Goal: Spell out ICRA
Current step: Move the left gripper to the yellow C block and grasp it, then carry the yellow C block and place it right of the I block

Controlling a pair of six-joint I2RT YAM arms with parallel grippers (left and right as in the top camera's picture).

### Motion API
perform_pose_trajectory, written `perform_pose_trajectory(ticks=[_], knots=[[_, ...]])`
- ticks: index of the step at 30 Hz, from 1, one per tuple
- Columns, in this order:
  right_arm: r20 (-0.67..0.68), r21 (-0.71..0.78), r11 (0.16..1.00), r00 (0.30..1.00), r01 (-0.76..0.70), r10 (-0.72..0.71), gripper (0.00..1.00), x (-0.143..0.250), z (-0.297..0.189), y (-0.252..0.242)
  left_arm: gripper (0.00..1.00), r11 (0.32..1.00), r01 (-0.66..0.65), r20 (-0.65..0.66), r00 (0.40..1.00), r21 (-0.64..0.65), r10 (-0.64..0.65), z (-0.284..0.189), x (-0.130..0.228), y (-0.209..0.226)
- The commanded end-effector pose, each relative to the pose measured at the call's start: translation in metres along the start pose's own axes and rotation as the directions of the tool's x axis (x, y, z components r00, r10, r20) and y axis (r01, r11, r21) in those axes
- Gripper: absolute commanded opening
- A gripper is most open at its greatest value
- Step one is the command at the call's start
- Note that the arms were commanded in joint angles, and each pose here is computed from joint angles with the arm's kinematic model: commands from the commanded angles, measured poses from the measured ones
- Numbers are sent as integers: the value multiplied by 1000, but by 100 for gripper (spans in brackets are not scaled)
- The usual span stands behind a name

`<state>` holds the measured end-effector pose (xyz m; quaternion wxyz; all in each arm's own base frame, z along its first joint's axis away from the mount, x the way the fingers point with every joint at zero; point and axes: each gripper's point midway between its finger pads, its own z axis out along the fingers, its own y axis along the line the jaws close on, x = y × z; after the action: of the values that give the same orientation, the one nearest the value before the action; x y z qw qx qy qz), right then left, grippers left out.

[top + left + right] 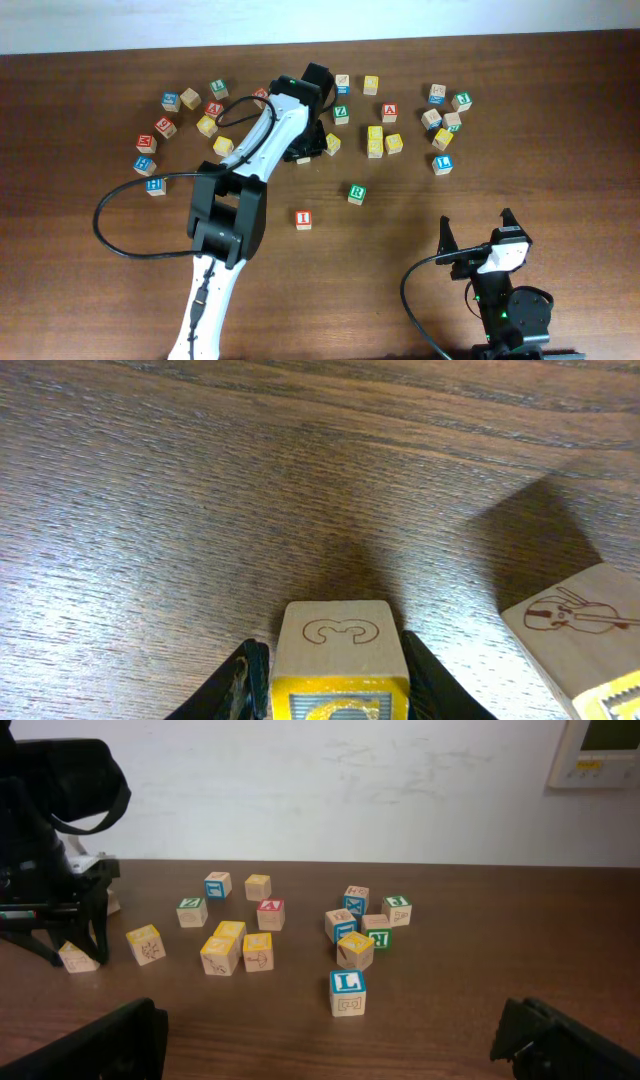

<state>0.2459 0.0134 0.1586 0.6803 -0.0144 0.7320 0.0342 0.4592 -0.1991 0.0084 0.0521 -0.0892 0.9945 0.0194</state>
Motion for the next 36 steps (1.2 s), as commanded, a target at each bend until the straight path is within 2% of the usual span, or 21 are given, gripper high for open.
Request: perform_pose_trajectory(ticks=[1,18,24,27,30,33,36], knots=[[-4,1,1000,1000,-8,8,98,2,0,-1,33,1000,-2,4,1000,1,2,1,0,-3],[-4,1,1000,1000,-8,8,98,2,0,-1,27,1000,-6,4,1000,-11,6,0,0,0],[-4,1,1000,1000,-8,8,98,2,0,-1,25,1000,-9,-18,1000,-20,9,-17,3,3],[-4,1,1000,1000,-8,8,98,2,0,-1,24,993,-79,-72,994,88,85,-36,12,-14],[-4,1,1000,1000,-8,8,99,2,0,-1,24,980,-86,-129,986,178,110,-63,23,-26],[-4,1,1000,1000,-8,8,98,2,0,-1,23,944,-152,-171,963,291,208,-92,39,-38],[-4,1,1000,1000,-8,8,98,2,0,-1,24,932,-183,-172,954,311,245,-127,47,-32]])
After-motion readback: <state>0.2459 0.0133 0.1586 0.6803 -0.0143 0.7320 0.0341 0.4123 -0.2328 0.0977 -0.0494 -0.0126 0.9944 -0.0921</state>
